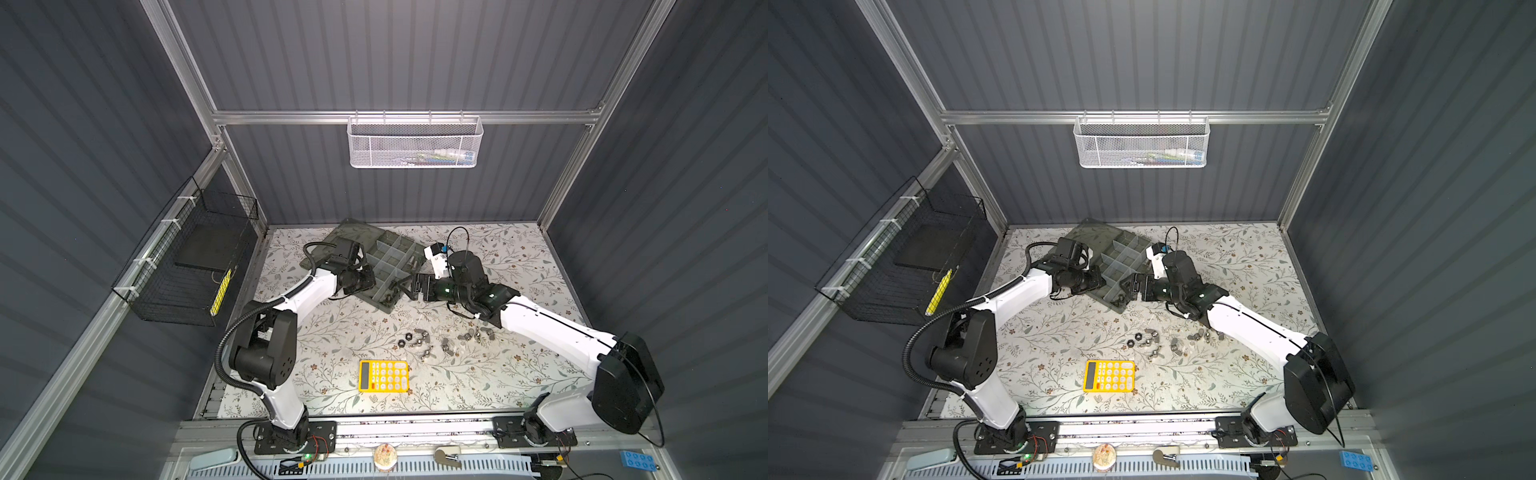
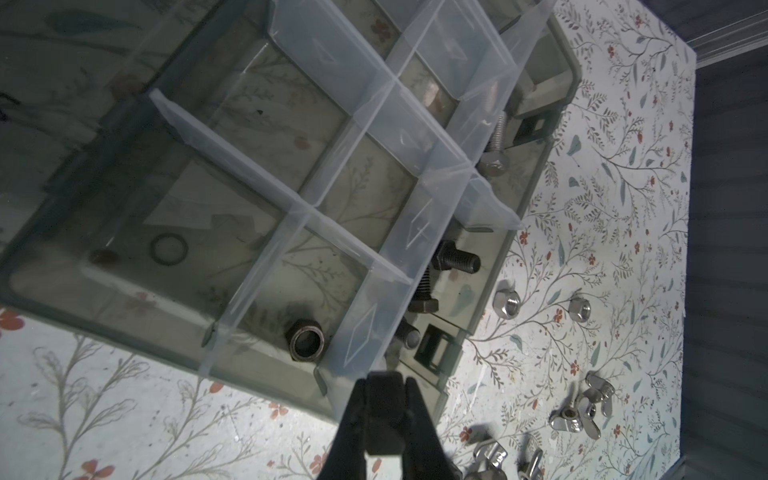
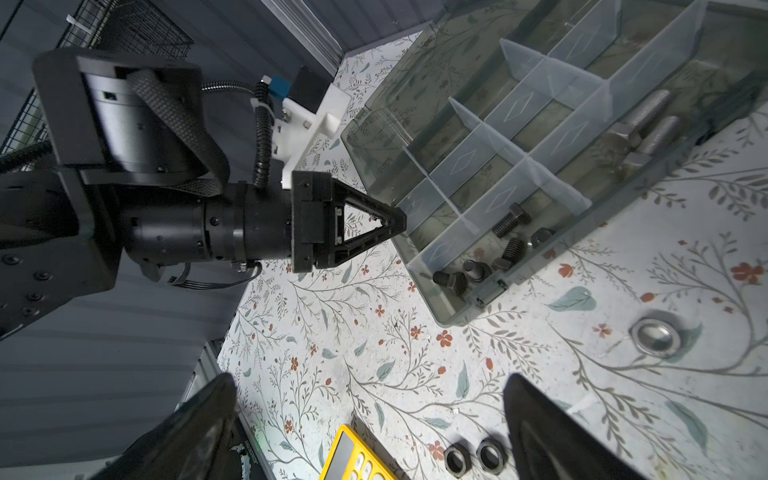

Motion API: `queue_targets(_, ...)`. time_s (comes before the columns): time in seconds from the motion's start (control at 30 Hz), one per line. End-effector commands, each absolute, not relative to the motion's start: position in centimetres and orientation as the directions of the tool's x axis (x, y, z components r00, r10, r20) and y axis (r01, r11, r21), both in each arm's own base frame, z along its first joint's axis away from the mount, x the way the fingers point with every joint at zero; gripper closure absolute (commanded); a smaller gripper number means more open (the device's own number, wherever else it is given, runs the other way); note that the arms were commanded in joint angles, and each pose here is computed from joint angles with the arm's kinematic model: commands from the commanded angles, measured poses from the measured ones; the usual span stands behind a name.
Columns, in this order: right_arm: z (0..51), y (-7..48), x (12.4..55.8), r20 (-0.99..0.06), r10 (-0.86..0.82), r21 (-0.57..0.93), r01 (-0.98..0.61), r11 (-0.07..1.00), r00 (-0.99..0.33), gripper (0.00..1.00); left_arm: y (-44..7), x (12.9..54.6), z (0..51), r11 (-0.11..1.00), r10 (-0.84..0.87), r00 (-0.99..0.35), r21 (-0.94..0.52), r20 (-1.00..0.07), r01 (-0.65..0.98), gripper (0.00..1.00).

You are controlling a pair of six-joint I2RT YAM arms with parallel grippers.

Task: Sort the screws and nuts into containers
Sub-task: 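Close the left gripper on the black nut and carry it toward the organizer, then open the left gripper to drop the black nut into a compartment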

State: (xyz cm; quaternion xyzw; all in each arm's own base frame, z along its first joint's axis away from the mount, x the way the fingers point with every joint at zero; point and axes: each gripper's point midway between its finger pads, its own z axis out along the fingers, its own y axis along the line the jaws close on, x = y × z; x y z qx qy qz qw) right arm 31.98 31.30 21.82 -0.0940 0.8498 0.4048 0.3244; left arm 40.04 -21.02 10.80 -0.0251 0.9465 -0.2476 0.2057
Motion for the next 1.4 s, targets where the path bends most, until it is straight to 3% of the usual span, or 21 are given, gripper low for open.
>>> queue_targets(0.0,23.0,31.8,32.4,-0.632,0.124,0.648,-0.434,0.626,-0.765,0.01,-21.1,41.2,10.6,0.876,-0.161,-0.910,-0.480,-0.383,0.047,0.92)
queue_targets(0.4,21.6,31.9,31.4,-0.599,0.109,0.670,-0.422,0.611,-0.793,0.01,-19.9,42.1,6.0,0.897,-0.159,-0.929,-0.441,-0.334,0.005,0.89)
queue_targets(1.23,19.9,31.4,31.0,-0.575,0.086,0.660,-0.399,0.636,-0.813,0.01,-20.2,41.6,8.9,0.880,-0.160,-0.926,-0.474,-0.342,0.023,0.51)
queue_targets(1.37,19.9,31.2,30.7,-0.575,0.088,0.659,-0.397,0.639,-0.814,0.01,-20.3,41.7,10.7,0.875,-0.165,-0.918,-0.484,-0.360,0.033,0.35)
